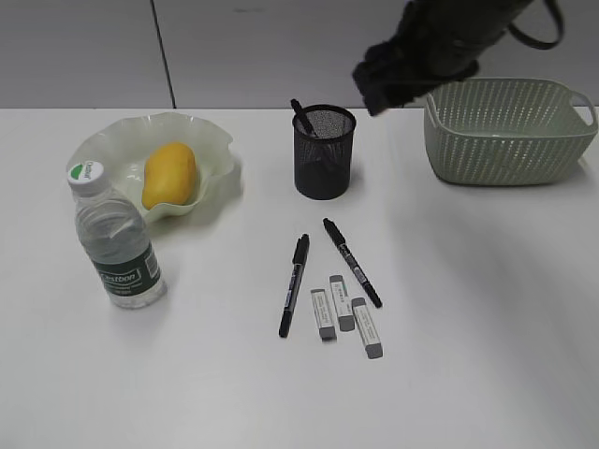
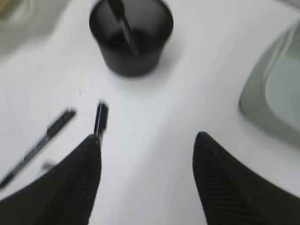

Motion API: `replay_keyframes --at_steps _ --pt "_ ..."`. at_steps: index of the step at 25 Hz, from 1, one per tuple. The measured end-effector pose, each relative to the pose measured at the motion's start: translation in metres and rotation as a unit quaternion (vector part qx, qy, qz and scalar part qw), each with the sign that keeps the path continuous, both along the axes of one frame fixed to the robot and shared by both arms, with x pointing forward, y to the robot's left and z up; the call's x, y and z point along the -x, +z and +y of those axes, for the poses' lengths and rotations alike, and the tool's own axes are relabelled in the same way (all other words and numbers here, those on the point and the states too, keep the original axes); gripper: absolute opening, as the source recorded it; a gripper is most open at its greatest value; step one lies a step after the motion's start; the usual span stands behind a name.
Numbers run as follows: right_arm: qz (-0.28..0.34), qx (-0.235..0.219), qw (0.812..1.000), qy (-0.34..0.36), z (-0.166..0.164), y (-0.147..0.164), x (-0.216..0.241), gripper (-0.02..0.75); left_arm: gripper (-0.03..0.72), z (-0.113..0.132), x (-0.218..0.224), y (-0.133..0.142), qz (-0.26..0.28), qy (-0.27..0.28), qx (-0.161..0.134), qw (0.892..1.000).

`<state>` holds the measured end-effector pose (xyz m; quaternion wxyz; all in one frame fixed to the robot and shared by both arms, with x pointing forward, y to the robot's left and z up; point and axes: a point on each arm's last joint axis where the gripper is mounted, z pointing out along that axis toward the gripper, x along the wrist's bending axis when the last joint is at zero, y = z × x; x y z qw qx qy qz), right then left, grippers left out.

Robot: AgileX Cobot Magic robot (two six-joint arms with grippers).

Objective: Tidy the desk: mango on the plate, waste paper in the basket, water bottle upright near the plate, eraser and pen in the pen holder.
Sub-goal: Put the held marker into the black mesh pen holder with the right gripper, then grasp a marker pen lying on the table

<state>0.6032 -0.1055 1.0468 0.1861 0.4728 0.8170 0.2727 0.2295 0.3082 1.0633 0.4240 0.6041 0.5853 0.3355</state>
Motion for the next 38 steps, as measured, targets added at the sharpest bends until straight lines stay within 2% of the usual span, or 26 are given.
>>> replay_keyframes --at_steps 2,5,9,13,16,20,24,30,35,38 --pt "0.066 0.039 0.997 -0.006 -0.017 0.007 0.029 0.476 0.373 0.000 0.000 0.000 0.000 0.000 0.000 1.000" --pt "0.138 0.072 0.988 -0.022 -0.043 0.012 0.077 0.461 0.373 0.000 0.000 0.000 0.000 0.000 0.000 1.000" --pt "0.182 0.083 0.979 -0.049 -0.078 0.014 0.142 0.456 0.373 0.000 0.000 0.000 0.000 0.000 0.000 1.000" --pt "0.190 0.081 0.976 -0.066 -0.112 0.011 0.203 0.456 0.373 0.000 0.000 0.000 0.000 0.000 0.000 1.000" --pt "0.161 0.060 0.983 -0.070 -0.133 0.009 0.242 0.456 0.373 0.000 0.000 0.000 0.000 0.000 0.000 1.000" --pt "0.072 0.010 0.995 -0.068 -0.156 0.008 0.283 0.456 0.373 -0.001 -0.004 0.000 0.011 0.000 -0.002 1.000" --pt "-0.008 -0.024 0.998 -0.065 -0.172 0.003 0.308 0.456 0.372 -0.002 -0.012 0.000 0.035 0.000 -0.006 0.999" --pt "-0.099 -0.056 0.991 -0.064 -0.187 0.009 0.332 0.456 0.361 -0.008 -0.038 0.000 0.105 -0.007 -0.024 0.994" --pt "-0.165 -0.094 0.980 -0.064 -0.199 0.012 0.354 0.456 0.360 -0.023 -0.081 0.010 0.140 -0.047 -0.023 0.989" --pt "-0.188 -0.109 0.974 -0.063 -0.203 0.012 0.361 0.456 0.361 -0.035 -0.110 0.012 0.172 -0.087 -0.026 0.981"
